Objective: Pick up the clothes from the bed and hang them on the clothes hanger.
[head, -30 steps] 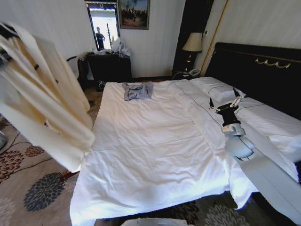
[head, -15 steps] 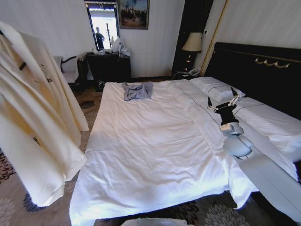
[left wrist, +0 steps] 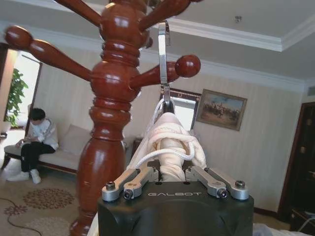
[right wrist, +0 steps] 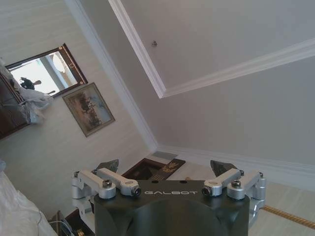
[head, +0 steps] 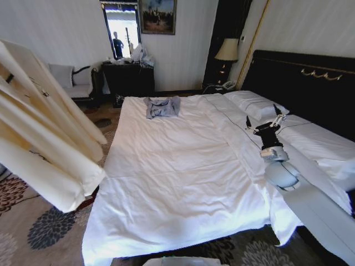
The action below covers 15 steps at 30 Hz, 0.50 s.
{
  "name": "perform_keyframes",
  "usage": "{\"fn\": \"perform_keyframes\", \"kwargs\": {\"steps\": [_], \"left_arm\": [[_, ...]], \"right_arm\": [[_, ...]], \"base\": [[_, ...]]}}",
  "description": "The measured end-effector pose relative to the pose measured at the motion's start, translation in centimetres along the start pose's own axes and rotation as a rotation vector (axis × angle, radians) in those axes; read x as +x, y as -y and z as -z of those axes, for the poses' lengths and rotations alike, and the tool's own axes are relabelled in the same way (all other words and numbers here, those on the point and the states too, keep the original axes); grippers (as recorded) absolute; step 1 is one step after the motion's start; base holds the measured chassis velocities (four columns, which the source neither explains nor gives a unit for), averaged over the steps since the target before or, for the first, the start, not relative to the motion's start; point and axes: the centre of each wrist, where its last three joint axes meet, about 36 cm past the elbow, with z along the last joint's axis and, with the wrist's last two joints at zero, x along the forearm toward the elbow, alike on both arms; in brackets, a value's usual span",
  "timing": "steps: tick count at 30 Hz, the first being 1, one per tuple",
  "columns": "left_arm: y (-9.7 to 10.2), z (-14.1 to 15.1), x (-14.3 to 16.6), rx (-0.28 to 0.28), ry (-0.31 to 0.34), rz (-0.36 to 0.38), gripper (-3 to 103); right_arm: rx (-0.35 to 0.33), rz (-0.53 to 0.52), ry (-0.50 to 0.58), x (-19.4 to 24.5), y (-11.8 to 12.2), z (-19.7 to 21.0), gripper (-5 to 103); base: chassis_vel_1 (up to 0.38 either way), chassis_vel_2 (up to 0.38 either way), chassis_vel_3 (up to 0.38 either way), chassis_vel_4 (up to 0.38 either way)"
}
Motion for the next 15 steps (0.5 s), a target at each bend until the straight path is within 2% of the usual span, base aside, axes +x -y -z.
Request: {"fn": "perform_keyframes", "kwargs": {"steps": [10, 15], "left_arm": [[0.9, 0.2, -2.7, 0.016, -0.059, -0.008, 18], [1.2, -0.5, -2.9, 0.011, -0.082, -0.012, 18]], "right_arm": [[0.012, -0.009, -0.001, 0.5, 0.5, -0.3, 100], [0.012, -0.012, -0.001, 0.5, 0.6, -0.4, 100]], "base": [[0.000, 0.000, 0.000, 0.000], [0.000, 0.000, 0.000, 0.000]]}}
